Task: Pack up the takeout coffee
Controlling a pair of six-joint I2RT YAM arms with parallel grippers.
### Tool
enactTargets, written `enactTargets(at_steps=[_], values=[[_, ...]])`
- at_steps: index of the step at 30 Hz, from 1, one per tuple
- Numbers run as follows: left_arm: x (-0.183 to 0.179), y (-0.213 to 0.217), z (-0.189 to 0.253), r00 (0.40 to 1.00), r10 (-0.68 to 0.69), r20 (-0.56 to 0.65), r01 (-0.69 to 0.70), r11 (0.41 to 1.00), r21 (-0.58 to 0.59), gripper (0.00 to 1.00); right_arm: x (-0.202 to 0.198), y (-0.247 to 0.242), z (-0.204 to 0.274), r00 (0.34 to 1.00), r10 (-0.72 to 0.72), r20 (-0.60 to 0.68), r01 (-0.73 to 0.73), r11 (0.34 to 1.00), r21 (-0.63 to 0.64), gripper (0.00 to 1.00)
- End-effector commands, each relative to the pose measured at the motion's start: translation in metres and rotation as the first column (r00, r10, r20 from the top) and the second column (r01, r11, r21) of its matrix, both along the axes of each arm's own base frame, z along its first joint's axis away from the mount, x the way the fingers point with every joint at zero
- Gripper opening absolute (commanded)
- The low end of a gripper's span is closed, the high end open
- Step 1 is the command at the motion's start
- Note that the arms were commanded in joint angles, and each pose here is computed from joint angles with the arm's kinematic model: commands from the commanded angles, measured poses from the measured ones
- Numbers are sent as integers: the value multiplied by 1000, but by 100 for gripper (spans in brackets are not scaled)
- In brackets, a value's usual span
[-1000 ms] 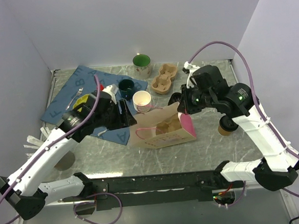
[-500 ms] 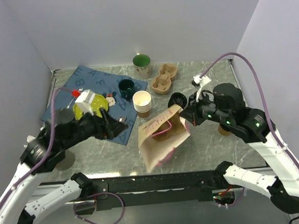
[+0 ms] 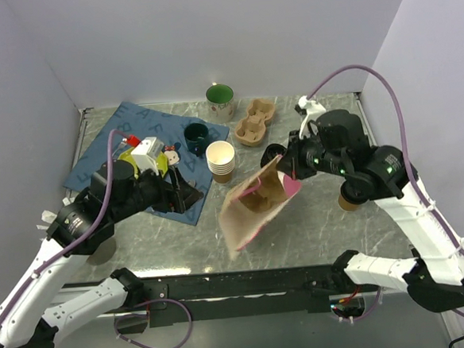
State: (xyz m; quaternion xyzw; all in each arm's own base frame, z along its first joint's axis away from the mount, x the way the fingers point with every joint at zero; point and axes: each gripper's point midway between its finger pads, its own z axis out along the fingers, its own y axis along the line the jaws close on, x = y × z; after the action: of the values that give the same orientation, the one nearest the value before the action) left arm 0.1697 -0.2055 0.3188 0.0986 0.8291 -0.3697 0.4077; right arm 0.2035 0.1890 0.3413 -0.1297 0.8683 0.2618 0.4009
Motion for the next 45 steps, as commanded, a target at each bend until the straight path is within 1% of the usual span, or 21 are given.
enactTargets(at_steps=[1,2,3,5,8,9,10,12,14,15,16,18,19,21,23,24,26,31,37,43,45], values=[[2,-1,24,998,-12,63,14,1000,-25,85,-4,-8,7,992,-100,-72,102,994,25,0],[3,-3,21,998,-15,53,16,1000,-20,85,-5,-9,1,993,-92,-68,94,995,25,0],[3,-4,16,999,-16,40,17,1000,-16,85,-4,-9,-32,988,-98,-117,96,995,-22,0],[3,-8,13,999,-27,31,28,999,-27,85,-2,-8,-48,990,-79,-117,73,996,-58,0],[3,-11,17,999,-40,27,41,998,-38,85,4,-9,-14,993,-85,-81,81,995,-51,0],[4,-11,17,999,-35,22,36,999,-34,84,6,-7,9,996,-85,-37,85,996,-11,0],[5,-11,17,999,-31,19,31,999,-32,84,6,-6,11,996,-85,-37,85,996,-3,0],[7,-13,15,999,-30,20,30,999,-29,84,4,3,6,997,-38,-62,39,999,5,0],[15,-11,9,1000,-3,16,3,1000,1,84,6,-3,12,996,-63,-63,61,998,-31,0],[18,-11,5,1000,9,16,-9,1000,12,84,7,-1,3,995,-68,-66,67,997,-26,0],[22,-11,0,1000,19,16,-20,1000,20,84,1,8,-5,996,-17,-86,18,1000,10,0],[37,-12,-6,998,61,32,-62,997,52,84,-3,-2,-14,992,-51,-112,48,999,-22,0],[43,-12,-7,996,81,34,-83,995,63,84,-2,-1,-14,992,-57,-111,56,998,-17,0],[54,-19,-2,996,81,35,-84,993,81,83,-4,-1,-11,993,-59,-97,61,998,10,0],[60,-28,6,997,66,27,-68,995,79,80,-3,-2,-12,992,-71,-104,72,997,8,0],[55,-30,4,999,39,-2,-39,995,90,79,-3,-2,-12,992,-70,-106,71,997,4,0],[51,-29,8,999,38,-16,-36,995,94,78,-2,-4,-14,990,-83,-111,82,997,-11,0],[34,-9,8,995,87,-45,-83,993,79,79,0,-8,-22,987,-109,-119,106,994,-30,0],[18,-9,-27,982,78,-171,-58,992,115,76,2,-6,-32,982,-121,-144,119,993,-26,0],[12,-19,-32,974,59,-220,-42,996,82,75,4,-7,-40,976,-139,-166,133,990,-45,0],[13,-19,-39,971,67,-231,-45,994,99,71,4,-8,-40,975,-146,-166,141,989,-41,0]])
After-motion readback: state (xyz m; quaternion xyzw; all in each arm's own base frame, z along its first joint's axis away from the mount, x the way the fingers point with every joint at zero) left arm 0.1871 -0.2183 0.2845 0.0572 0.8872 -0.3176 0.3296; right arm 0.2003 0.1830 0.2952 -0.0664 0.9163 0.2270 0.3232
